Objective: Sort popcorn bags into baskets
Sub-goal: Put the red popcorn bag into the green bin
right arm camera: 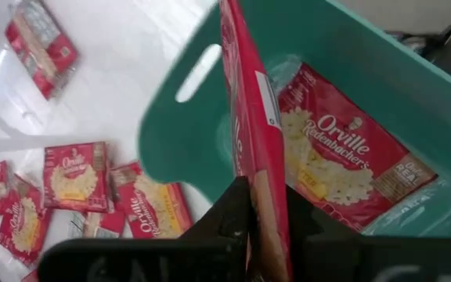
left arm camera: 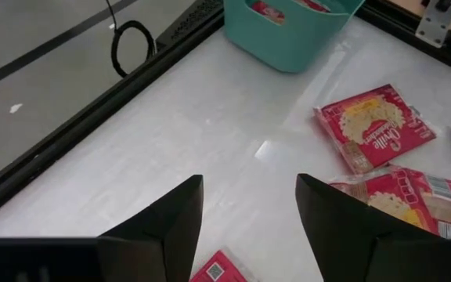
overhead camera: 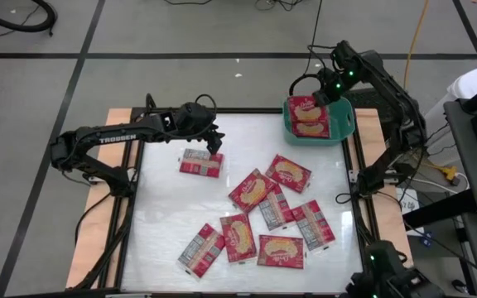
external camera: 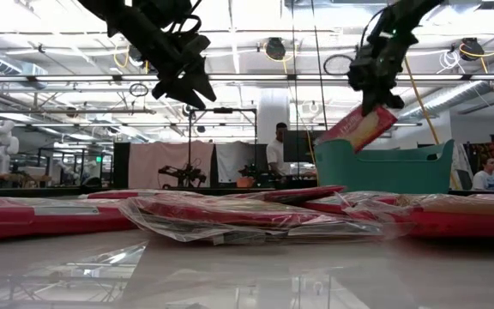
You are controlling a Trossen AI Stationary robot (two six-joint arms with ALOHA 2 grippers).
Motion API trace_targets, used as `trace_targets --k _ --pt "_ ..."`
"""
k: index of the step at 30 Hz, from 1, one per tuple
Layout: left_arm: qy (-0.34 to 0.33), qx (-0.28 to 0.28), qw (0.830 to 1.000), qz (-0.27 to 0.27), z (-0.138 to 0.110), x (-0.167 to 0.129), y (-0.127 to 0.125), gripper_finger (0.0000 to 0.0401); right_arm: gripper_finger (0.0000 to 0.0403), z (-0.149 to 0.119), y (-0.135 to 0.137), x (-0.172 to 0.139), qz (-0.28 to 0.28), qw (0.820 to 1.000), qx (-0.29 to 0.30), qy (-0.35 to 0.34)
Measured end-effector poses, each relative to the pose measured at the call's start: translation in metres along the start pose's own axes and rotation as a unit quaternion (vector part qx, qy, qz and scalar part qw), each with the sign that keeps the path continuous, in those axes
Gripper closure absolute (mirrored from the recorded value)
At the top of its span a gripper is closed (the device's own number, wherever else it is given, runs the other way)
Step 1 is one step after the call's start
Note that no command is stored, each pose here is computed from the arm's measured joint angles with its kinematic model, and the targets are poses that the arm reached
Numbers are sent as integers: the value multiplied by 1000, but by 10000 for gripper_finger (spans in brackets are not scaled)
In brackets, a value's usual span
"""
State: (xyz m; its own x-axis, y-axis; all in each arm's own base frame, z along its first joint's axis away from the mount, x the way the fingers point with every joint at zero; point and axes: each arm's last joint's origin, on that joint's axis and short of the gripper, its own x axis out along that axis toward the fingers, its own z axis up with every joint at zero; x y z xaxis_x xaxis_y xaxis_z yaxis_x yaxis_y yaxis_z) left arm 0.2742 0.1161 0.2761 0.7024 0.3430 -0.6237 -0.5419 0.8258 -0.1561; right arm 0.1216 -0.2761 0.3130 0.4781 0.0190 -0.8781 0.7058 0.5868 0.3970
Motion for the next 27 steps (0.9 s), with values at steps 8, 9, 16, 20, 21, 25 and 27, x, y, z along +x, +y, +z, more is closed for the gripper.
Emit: trace_targets --k 8,9,16,20,21,25,27 --pt "0 32 999 7 1 0 5 218 387 11 -30 30 7 998 35 45" --pt "0 31 999 8 1 0 6 222 387 12 -33 33 8 998 39 48" --pt "1 33 999 9 1 0 7 243 387 13 -50 43 1 997 47 68" --pt "1 33 999 8 1 0 7 249 387 13 -55 45 -13 995 68 72" --pt "1 33 999 8 1 0 7 248 387 13 -55 44 -17 995 70 72" --pt "3 32 999 0 1 0 6 247 379 12 -56 44 -38 993 73 80" --pt "4 30 1000 -2 1 0 5 248 365 12 -56 44 -44 993 75 82"
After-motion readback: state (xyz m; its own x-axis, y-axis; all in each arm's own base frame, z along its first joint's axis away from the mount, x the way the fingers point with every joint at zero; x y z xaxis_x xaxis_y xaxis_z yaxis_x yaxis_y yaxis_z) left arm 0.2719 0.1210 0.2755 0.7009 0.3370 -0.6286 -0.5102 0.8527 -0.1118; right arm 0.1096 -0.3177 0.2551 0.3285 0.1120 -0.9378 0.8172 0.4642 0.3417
